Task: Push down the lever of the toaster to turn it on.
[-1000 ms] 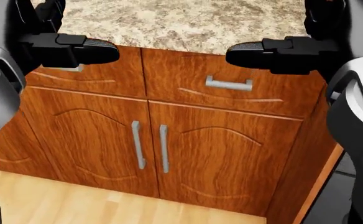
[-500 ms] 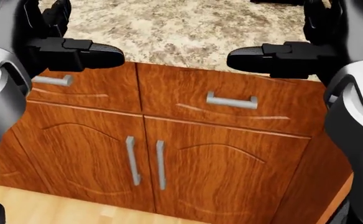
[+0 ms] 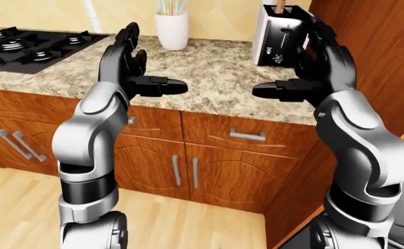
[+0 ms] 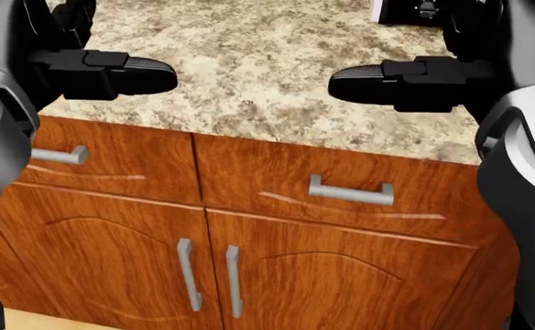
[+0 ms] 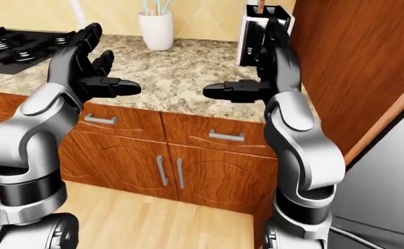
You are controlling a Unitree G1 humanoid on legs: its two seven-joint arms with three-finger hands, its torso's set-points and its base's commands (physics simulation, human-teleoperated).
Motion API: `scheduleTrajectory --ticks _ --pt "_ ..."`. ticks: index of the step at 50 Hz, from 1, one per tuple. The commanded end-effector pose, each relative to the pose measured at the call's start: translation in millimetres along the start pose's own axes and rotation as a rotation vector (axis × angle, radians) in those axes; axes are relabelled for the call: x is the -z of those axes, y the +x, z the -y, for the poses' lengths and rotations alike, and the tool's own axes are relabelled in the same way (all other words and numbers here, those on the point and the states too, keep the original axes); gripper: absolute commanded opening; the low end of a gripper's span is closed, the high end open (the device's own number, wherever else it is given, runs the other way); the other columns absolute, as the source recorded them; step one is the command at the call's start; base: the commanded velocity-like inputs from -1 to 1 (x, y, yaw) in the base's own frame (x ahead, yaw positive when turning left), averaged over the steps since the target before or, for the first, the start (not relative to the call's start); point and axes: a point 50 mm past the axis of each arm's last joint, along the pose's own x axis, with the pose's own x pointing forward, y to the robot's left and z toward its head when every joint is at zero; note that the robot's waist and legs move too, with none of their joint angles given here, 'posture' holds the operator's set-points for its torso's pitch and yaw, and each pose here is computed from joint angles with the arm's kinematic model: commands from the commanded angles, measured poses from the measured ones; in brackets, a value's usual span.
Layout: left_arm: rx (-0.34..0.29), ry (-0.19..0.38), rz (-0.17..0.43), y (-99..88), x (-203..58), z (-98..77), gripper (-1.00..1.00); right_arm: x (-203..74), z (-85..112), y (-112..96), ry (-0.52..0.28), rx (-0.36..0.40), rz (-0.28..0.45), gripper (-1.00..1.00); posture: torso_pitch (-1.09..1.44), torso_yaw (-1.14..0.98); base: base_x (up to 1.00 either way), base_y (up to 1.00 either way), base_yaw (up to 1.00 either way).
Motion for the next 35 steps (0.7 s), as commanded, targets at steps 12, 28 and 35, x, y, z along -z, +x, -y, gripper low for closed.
scheduleTrajectory --ticks 12,28,35 --pt "-0.004 0.008 0.090 -2.8 -21.0 -1.0 1.00 -13.5 -2.4 0.3 0.001 -0.008 0.075 1.00 0.00 0.00 0.24 0.00 0.00" --pt "-0.005 0.009 0.094 -2.7 -21.5 -1.4 1.00 -14.2 -3.5 -0.8 0.000 -0.010 0.075 1.00 0.00 0.00 0.23 0.00 0.00" --pt "-0.003 0.009 0.093 -3.0 -21.6 -0.5 1.00 -13.9 -3.6 -0.5 0.000 -0.011 0.074 1.00 0.00 0.00 0.24 0.00 0.00"
